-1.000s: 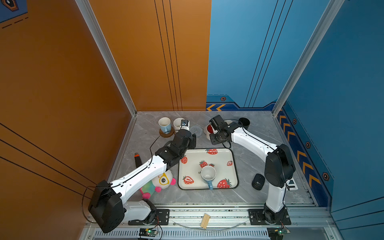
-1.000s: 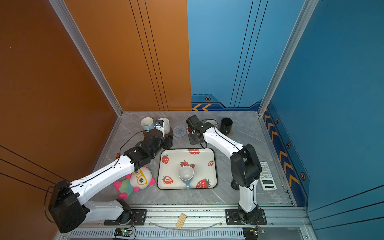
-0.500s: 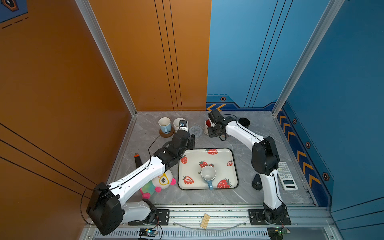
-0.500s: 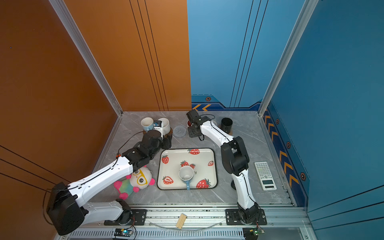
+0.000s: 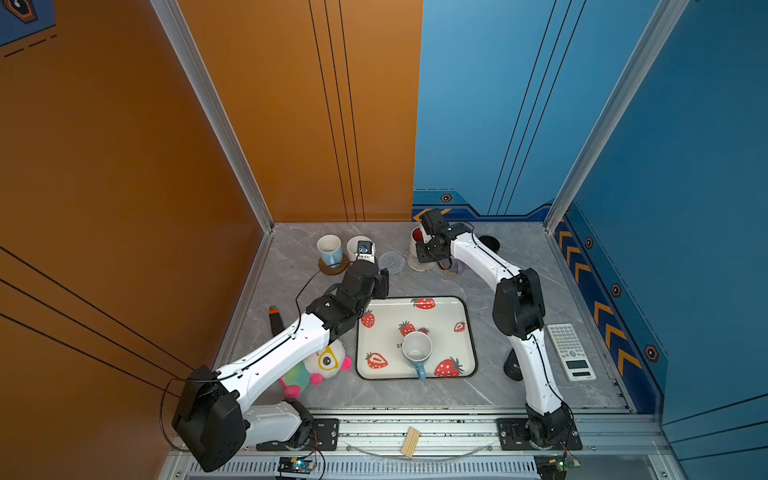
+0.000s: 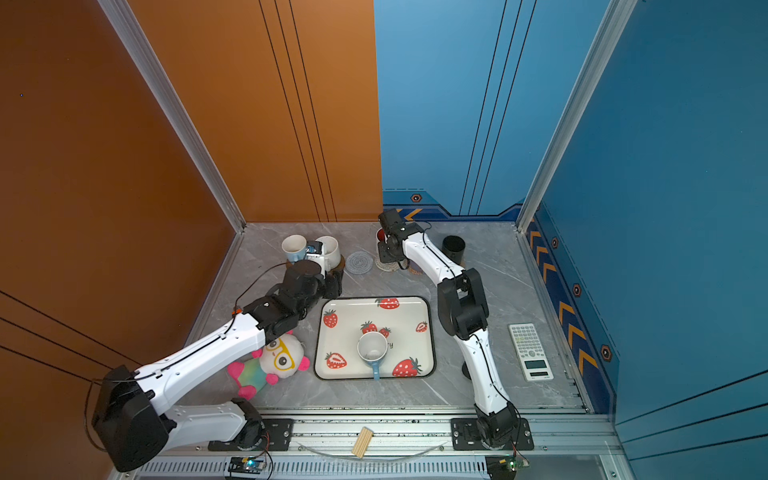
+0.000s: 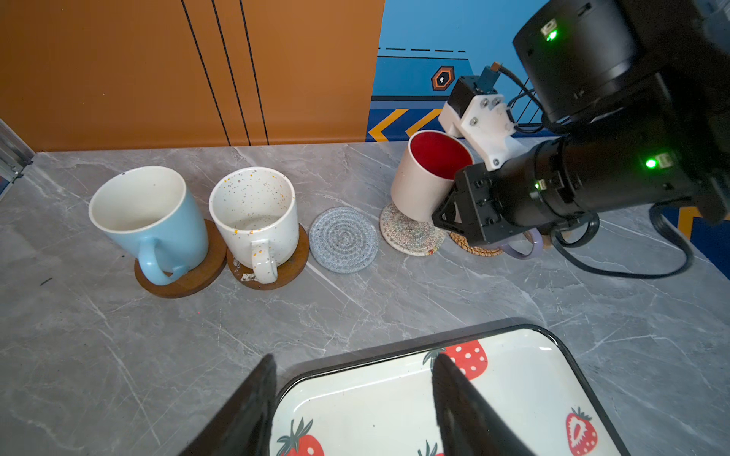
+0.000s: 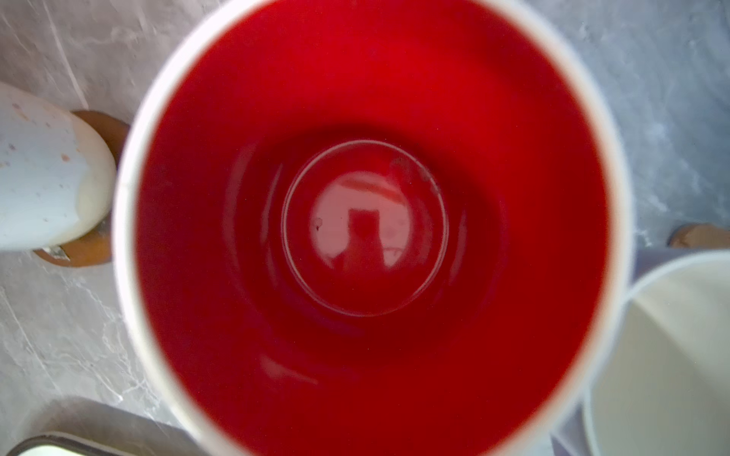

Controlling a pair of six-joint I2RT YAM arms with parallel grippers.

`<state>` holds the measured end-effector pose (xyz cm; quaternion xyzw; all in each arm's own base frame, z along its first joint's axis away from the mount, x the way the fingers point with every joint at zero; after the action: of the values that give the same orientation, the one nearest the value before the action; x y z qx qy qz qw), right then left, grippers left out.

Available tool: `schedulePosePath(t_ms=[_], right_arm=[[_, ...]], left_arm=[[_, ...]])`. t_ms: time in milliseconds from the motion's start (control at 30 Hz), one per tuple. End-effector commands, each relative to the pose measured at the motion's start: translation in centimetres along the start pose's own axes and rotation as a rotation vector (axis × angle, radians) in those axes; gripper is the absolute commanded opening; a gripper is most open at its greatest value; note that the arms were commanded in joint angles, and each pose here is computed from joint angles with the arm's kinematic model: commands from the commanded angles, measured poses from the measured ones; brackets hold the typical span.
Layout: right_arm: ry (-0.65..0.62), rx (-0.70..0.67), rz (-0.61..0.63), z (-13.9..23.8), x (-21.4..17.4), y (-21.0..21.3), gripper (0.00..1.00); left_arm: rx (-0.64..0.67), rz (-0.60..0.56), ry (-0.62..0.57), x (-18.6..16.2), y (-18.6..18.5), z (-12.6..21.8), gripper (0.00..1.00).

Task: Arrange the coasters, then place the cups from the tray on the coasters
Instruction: 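Lower the red-lined mug onto the multicolour woven coaster with the right gripper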

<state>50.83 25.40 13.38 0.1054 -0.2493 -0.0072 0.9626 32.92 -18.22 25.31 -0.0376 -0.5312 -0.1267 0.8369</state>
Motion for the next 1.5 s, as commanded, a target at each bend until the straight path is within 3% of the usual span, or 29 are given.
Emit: schedulePosePath(t_ms=[0,1467], right_arm=[[-0.021,0.019,0.005,0.5,1.2,0.3,0.00],[0.059,-0.006,-0.020,-3.1,-0.3,-0.9,0.00]], left_arm=[[0.000,0.018,-0.007,0.1,0.5,0.4,0.63],[-0.004,0.019,0.007,-0.1,0.6,0.2,0.64]])
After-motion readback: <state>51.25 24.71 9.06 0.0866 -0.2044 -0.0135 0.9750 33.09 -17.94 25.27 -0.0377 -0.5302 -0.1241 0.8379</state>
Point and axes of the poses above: each gripper's point midway between its finger pads, its own z axis back along the fingers, its own y axis along the line the jaws close on, x = y × z, the point moved 3 cm from there along z, back along the fingers, and after that the axes turned 13 degrees about -z, right-handed, at the moved point
